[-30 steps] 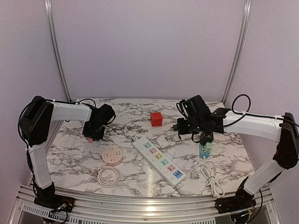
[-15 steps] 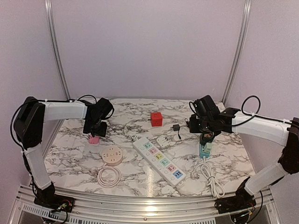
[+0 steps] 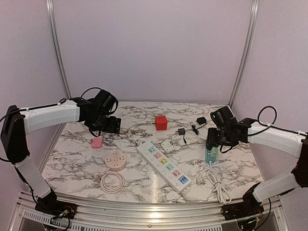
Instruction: Pull the plug off the socket
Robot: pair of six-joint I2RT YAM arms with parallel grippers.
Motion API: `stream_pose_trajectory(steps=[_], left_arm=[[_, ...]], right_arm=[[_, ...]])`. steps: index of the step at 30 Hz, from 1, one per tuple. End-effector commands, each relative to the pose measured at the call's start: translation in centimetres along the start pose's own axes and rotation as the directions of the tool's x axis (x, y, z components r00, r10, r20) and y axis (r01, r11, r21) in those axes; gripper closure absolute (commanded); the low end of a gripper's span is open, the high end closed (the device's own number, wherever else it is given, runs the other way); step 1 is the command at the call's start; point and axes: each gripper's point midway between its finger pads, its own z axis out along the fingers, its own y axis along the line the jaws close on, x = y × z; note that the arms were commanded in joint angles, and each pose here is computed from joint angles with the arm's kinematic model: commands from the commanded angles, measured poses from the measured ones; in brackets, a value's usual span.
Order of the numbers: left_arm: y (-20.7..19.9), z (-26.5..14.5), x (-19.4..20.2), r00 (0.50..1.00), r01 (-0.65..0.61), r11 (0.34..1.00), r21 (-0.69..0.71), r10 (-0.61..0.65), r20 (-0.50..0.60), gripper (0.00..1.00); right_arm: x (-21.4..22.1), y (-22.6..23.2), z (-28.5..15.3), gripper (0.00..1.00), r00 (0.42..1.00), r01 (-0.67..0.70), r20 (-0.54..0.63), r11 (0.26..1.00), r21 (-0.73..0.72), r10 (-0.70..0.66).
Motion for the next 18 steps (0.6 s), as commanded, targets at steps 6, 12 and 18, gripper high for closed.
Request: stream_pose_trajectory(steps=[6,12,18], left_arm=[[-4.9,-1.9,1.1,1.000,-0.027,0.989,0.146,0.026,0.010,0.08],[-6.0,-2.2,1.7,1.000,-0.031,0.985,0.170,0.030,0.007,0.08],[-7.0,-2.1,2.2,0.999,-0.034,0.981,0.192,0.035,-0.001,0.08]], right_arm=[[-1.6,-2.9,1.3,0.17,0.996,-0.092,0.011,0.996,-0.009,0.092],[-3.4,-2.0,3.1,0.17,0.998,-0.052,-0.027,0.997,-0.050,0.051],[-3.0,-0.8,3.9,0.17,0.998,-0.017,-0.055,0.997,-0.074,0.013]])
